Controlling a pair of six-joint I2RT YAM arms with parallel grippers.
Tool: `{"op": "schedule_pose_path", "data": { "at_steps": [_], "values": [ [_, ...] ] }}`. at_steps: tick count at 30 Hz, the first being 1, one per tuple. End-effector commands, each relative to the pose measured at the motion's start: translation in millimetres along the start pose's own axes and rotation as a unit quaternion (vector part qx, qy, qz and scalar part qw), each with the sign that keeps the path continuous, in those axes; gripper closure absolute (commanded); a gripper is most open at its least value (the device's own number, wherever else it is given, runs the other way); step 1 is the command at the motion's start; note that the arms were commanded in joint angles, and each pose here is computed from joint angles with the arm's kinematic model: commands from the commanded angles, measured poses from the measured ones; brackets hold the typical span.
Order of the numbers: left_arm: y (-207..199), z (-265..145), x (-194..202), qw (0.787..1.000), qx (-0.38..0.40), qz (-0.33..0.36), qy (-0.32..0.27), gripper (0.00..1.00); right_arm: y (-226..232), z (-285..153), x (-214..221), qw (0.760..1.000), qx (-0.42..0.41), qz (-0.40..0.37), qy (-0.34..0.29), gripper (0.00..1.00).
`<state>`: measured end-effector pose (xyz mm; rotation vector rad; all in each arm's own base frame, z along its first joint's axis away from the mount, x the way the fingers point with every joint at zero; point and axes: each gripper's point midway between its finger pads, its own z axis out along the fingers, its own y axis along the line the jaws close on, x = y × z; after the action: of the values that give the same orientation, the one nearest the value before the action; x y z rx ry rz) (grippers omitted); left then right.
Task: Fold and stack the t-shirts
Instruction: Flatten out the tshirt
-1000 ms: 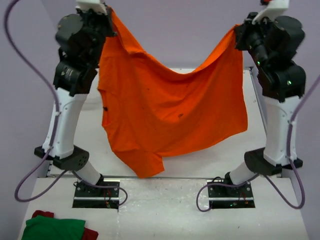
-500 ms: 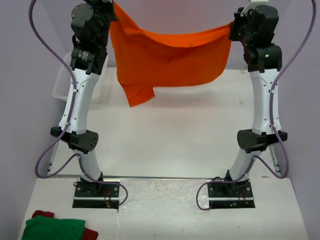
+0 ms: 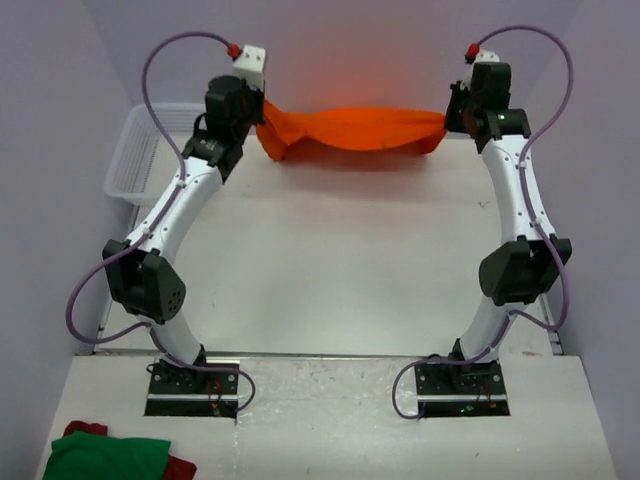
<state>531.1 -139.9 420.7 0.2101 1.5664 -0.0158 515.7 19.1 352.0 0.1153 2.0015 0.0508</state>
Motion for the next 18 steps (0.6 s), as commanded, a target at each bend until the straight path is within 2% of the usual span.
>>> {"op": "schedule_pose_path", "data": {
  "at_steps": [1,2,3,4,7,11,12,18],
  "values": [
    [-31.3,-24.9,78.8,0.995,0.011,-0.051,0.079,1.0,-5.9,24.2,75.8,0.994,0.02,0.031,0.104,1.0],
    [-41.3,-40.5,77.1,0.996,0.008,-0.05,0.078,1.0,-8.5,24.2,84.5,0.993,0.029,0.037,0.112,1.0],
    [-46.6,-50.6,102.7,0.993,0.0,-0.044,0.106,1.0,-12.5,26.5,104.5,0.989,0.041,0.045,0.134,1.0],
    [-51.6,-65.6,102.9,0.992,-0.006,-0.047,0.114,1.0,-18.1,24.4,115.3,0.986,0.057,0.047,0.146,1.0],
    [-47.3,-92.5,125.5,0.986,-0.04,-0.057,0.153,1.0,-20.3,17.8,132.2,0.981,0.071,0.065,0.169,1.0],
    [-45.2,-139.2,151.8,0.972,-0.045,-0.12,0.199,1.0,-31.7,4.4,171.8,0.969,0.106,0.08,0.209,1.0],
    [-46.8,-149.9,172.7,0.967,-0.042,-0.118,0.222,1.0,-35.2,1.9,178.2,0.966,0.116,0.084,0.213,1.0],
    [-44.7,-200.5,221.7,0.948,-0.047,-0.13,0.286,1.0,-58.3,-18.5,225.5,0.95,0.176,0.075,0.248,1.0]
  ]
}}
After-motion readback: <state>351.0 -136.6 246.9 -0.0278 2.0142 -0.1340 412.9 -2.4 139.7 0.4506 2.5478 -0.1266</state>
